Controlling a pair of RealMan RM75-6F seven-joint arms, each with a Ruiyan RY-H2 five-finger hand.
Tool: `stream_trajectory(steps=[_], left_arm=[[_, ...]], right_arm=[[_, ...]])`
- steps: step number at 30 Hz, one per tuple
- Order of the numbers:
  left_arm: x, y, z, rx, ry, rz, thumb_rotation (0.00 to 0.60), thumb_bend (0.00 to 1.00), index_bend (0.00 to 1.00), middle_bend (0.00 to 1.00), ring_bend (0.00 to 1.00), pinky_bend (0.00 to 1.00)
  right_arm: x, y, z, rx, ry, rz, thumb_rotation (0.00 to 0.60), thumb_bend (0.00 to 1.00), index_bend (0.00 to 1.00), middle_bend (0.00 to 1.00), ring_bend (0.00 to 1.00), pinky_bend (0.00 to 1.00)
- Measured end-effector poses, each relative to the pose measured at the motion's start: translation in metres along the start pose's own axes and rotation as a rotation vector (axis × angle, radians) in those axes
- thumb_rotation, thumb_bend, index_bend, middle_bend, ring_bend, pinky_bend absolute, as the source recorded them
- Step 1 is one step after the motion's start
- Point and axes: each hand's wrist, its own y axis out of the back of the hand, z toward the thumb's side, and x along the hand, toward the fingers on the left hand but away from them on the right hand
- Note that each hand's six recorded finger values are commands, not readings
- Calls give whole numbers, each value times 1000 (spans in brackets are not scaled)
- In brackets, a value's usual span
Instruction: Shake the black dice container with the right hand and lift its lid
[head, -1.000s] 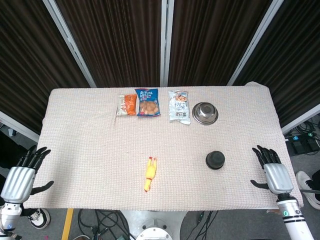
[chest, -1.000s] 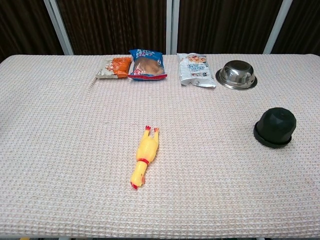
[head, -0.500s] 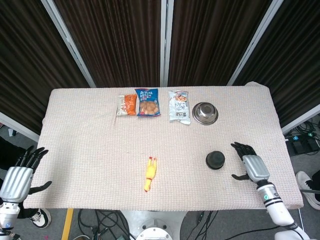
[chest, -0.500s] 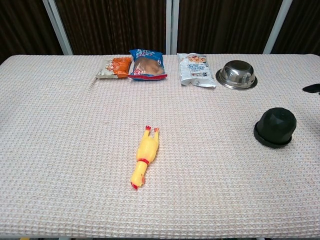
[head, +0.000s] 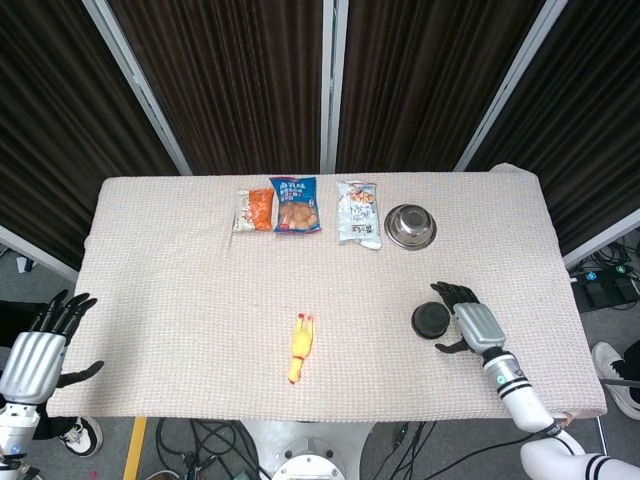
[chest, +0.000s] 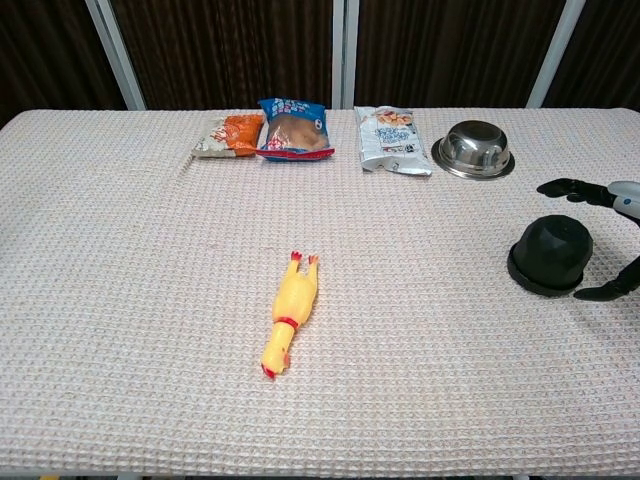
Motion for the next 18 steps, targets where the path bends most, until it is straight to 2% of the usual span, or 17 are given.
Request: stream_trajectory(steps=[8, 18], left_arm=[[0, -1, -1, -4, 3, -2, 600, 86, 130, 110, 28, 168], [0, -1, -2, -8, 3, -4, 600, 86, 131, 110, 28, 168]], right_arm=[[-5, -9, -1, 15, -13, 17, 600, 32, 0, 69, 0, 0], [-7, -13, -5, -28, -31, -6, 600, 43, 0, 103, 0, 0]])
